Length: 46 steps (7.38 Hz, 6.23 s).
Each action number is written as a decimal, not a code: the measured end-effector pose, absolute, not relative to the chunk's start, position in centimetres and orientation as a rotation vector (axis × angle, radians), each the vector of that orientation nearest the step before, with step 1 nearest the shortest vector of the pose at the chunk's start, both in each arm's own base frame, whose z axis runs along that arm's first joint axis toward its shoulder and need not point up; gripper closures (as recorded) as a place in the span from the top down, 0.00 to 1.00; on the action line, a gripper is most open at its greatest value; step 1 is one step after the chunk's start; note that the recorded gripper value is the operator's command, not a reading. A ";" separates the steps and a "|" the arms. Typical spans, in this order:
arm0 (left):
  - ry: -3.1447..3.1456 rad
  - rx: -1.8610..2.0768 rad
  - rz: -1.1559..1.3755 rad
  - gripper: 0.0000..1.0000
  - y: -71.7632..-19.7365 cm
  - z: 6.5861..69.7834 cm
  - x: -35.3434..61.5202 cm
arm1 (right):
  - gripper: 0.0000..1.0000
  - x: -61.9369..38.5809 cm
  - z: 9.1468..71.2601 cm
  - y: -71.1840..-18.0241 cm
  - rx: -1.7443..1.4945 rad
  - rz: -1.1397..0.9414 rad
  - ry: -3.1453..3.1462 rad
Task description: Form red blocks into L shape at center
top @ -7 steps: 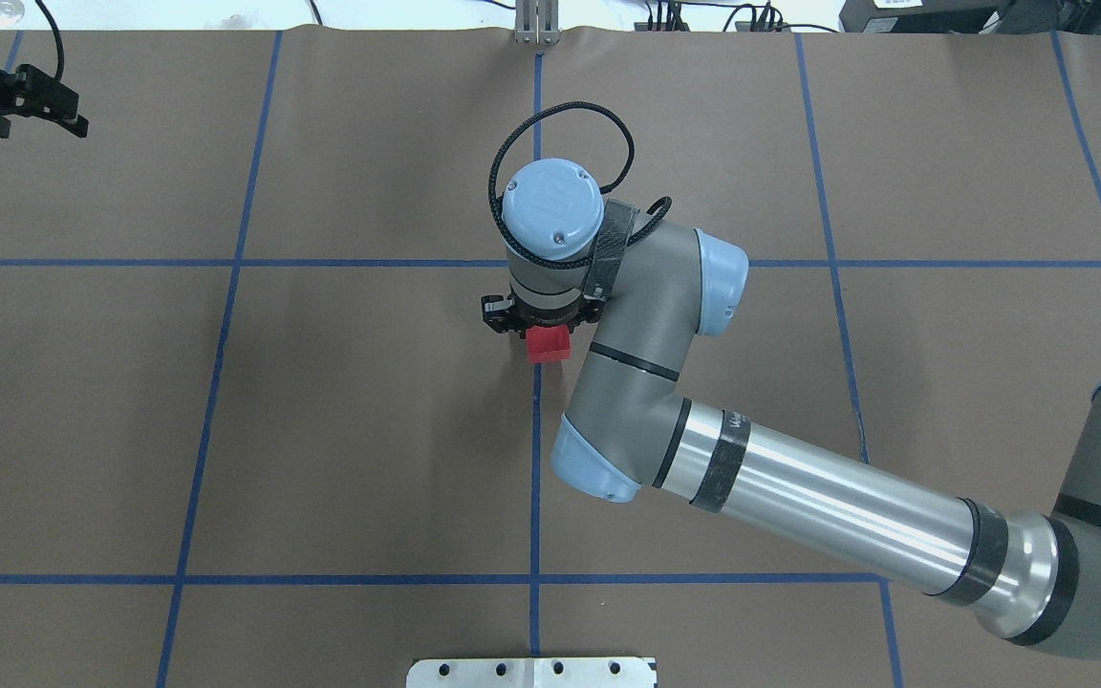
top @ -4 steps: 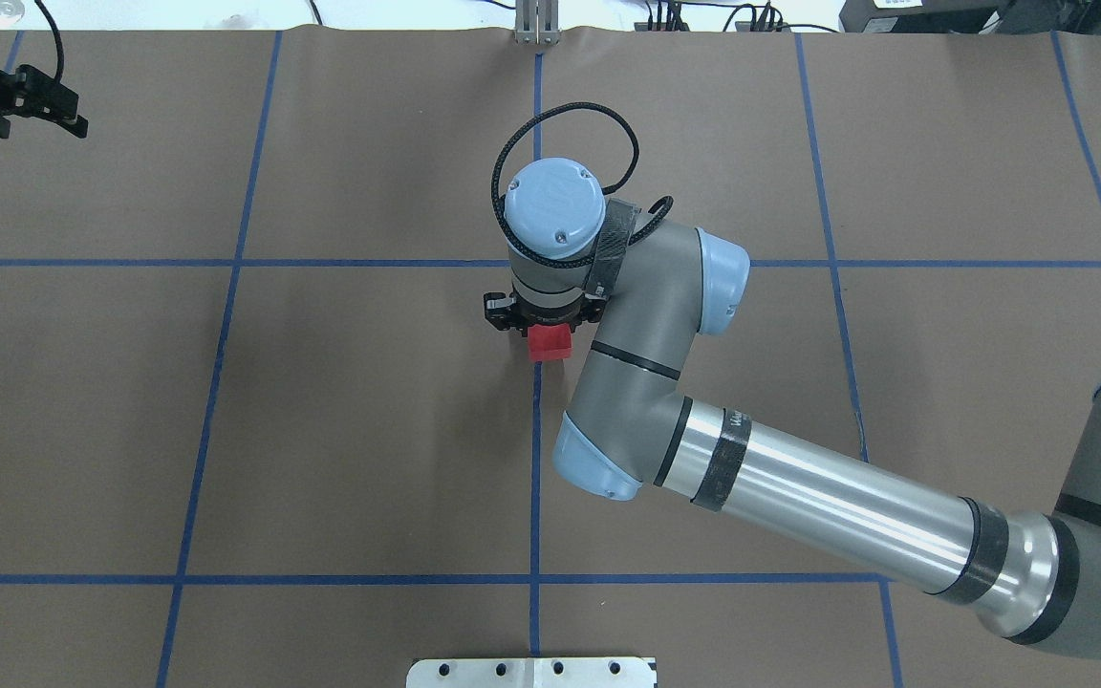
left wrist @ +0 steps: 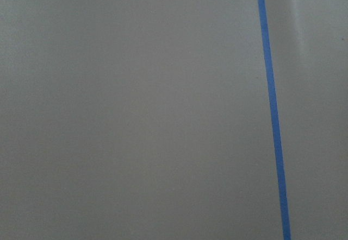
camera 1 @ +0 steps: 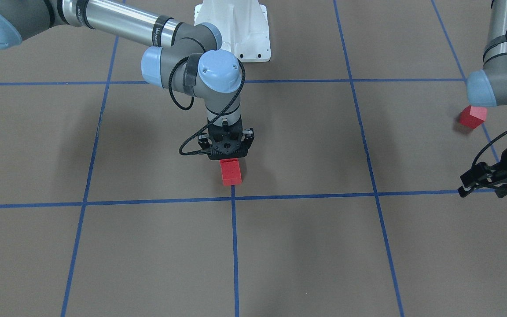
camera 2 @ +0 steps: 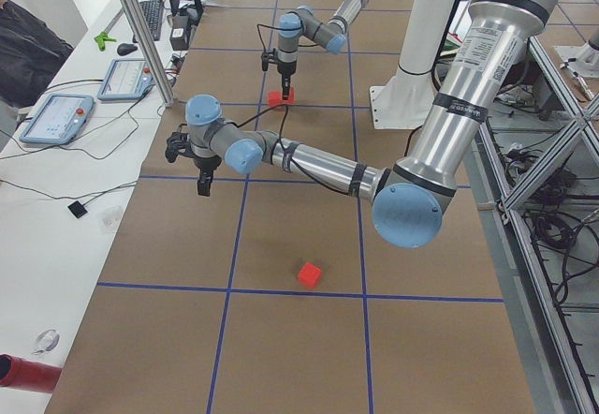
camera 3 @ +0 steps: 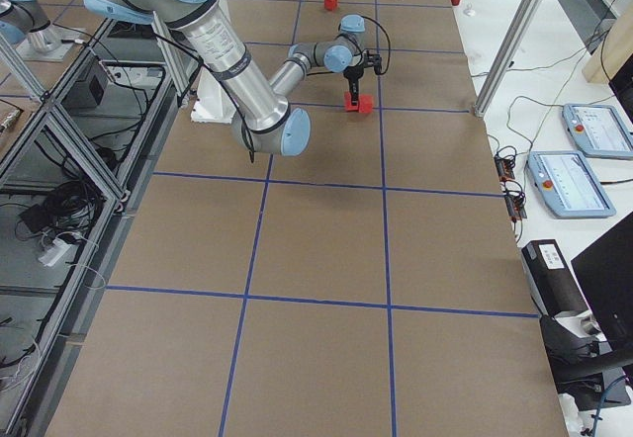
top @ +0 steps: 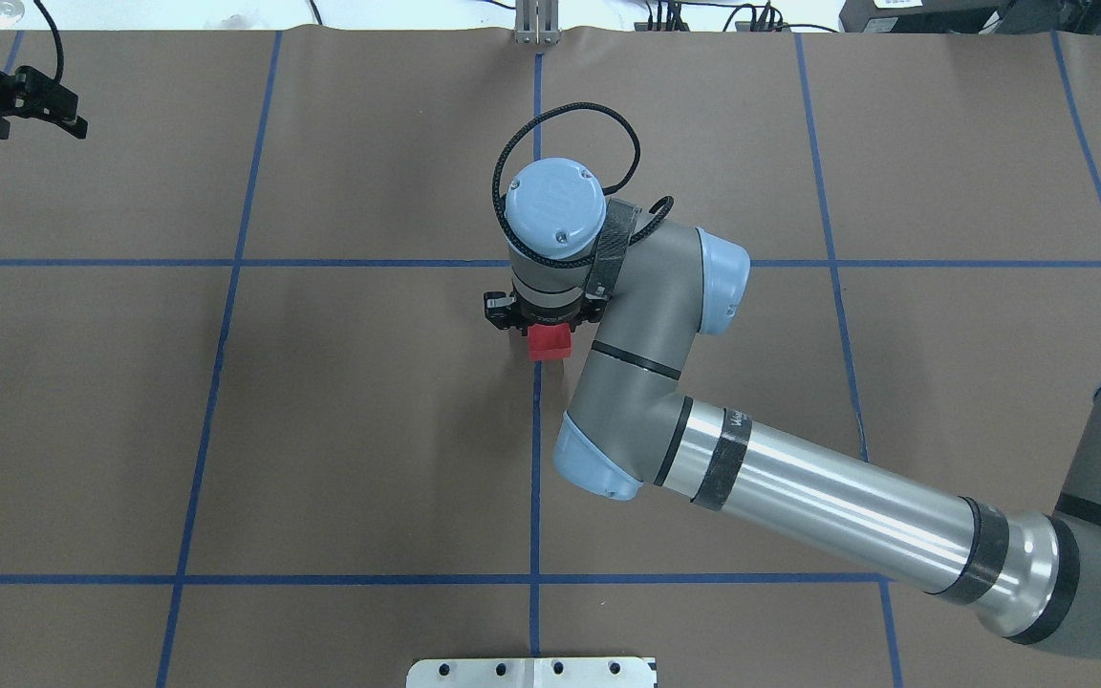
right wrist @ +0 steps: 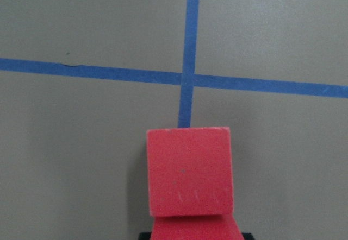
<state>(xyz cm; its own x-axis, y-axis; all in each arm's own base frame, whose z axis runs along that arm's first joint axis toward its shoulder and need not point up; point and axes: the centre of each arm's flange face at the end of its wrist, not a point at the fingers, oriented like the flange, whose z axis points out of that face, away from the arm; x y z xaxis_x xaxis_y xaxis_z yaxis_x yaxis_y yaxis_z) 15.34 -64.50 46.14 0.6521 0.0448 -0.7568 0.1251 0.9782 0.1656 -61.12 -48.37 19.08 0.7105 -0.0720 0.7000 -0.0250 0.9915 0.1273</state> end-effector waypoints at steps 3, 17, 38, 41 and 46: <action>0.862 0.214 -0.046 1.00 -64.7 47.0 15.4 | 0.85 -61.2 19.4 -48.6 0.141 -0.020 -0.773; 0.848 0.336 0.032 1.00 -45.0 63.2 8.1 | 0.99 -43.9 18.5 -54.4 0.115 0.089 -0.829; 0.844 0.263 0.278 0.00 -36.3 71.7 12.4 | 0.99 -40.8 24.7 -55.1 0.100 0.074 -0.775; 0.862 0.182 0.162 0.00 -39.5 65.6 13.8 | 0.99 -40.4 24.4 -55.2 0.104 0.073 -0.783; 0.837 -0.036 -0.560 0.00 -53.2 50.3 19.8 | 0.99 -39.0 26.0 -55.3 0.129 -0.013 -0.771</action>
